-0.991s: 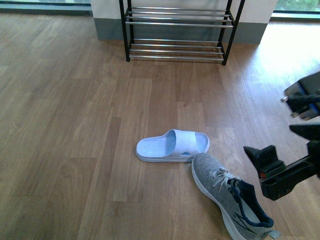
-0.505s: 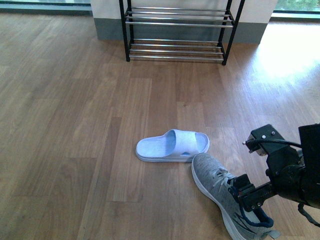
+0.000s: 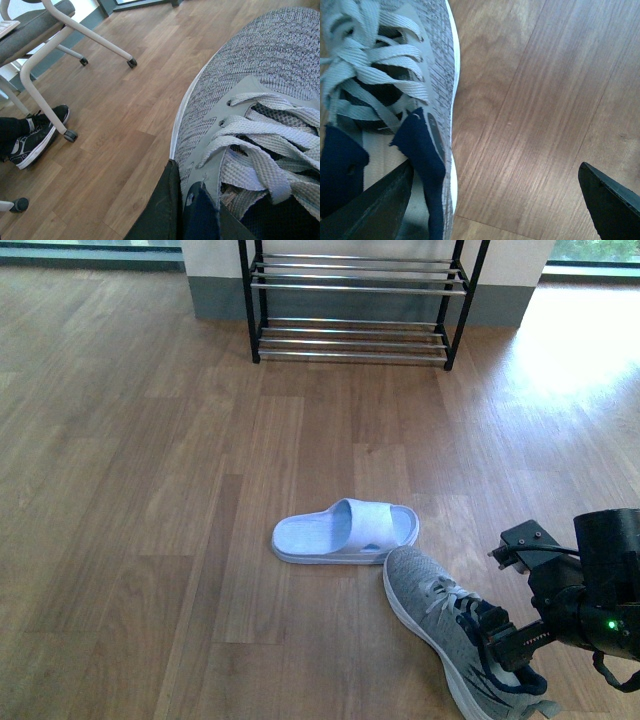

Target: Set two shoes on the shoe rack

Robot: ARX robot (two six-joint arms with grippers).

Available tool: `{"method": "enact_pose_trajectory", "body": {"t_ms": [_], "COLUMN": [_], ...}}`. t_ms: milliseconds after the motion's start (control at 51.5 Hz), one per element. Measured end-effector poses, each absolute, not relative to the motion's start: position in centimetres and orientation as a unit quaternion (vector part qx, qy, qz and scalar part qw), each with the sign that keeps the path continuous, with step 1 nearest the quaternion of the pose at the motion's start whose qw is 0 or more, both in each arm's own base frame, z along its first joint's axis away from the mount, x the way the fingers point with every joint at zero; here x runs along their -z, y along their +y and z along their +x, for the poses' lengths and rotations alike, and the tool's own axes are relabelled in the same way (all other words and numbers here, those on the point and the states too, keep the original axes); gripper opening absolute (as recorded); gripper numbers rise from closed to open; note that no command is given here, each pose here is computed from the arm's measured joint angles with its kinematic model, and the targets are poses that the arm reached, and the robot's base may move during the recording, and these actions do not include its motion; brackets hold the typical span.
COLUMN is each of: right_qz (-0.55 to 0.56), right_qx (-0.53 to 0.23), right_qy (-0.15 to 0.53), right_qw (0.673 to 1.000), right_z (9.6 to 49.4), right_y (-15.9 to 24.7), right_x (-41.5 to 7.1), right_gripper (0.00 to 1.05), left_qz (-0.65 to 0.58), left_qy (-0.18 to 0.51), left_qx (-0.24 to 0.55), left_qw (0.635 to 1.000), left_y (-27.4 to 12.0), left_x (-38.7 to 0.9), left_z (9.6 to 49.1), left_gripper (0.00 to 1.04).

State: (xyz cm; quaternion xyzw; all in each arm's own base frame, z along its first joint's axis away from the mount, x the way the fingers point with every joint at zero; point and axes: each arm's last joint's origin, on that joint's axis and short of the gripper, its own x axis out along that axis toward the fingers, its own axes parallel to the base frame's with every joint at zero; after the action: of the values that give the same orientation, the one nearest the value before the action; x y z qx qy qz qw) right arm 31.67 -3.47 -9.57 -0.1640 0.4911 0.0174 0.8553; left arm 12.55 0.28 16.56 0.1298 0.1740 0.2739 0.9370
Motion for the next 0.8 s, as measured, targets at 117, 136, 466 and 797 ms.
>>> {"method": "enact_pose_trajectory", "body": {"t_ms": [117,136,466,797], "right_qz": [-0.168,-0.168,-0.154,-0.154], "right_qx": [-0.013,-0.013,0.0,0.01], "right_qy": [0.498,0.498,0.506,0.511], "right_qw": [0.851,0.851,0.848,0.846], "right_z": [31.8,31.8,33.4,33.0], "right_y": [-3.9,-3.9,-2.5,-2.8], "right_x": [10.4,10.5,13.2,13.2], "right_gripper": [0.95,0.95,0.66,0.1], "left_qz": [0.13,0.13,0.13,0.13], "left_qy": [0.174,0.174,0.174,0.174], "left_qx": [-0.274,-0.274,-0.274,-0.274], "left_qw": [0.937,0.937,0.937,0.937], "left_y": [0.3,0.3,0.3,0.3], "left_x": [-16.6,-16.6,-16.6,-16.6], "left_z": [12.6,12.6,12.6,12.6], "left_gripper": [0.02,0.02,0.02,0.02]}}
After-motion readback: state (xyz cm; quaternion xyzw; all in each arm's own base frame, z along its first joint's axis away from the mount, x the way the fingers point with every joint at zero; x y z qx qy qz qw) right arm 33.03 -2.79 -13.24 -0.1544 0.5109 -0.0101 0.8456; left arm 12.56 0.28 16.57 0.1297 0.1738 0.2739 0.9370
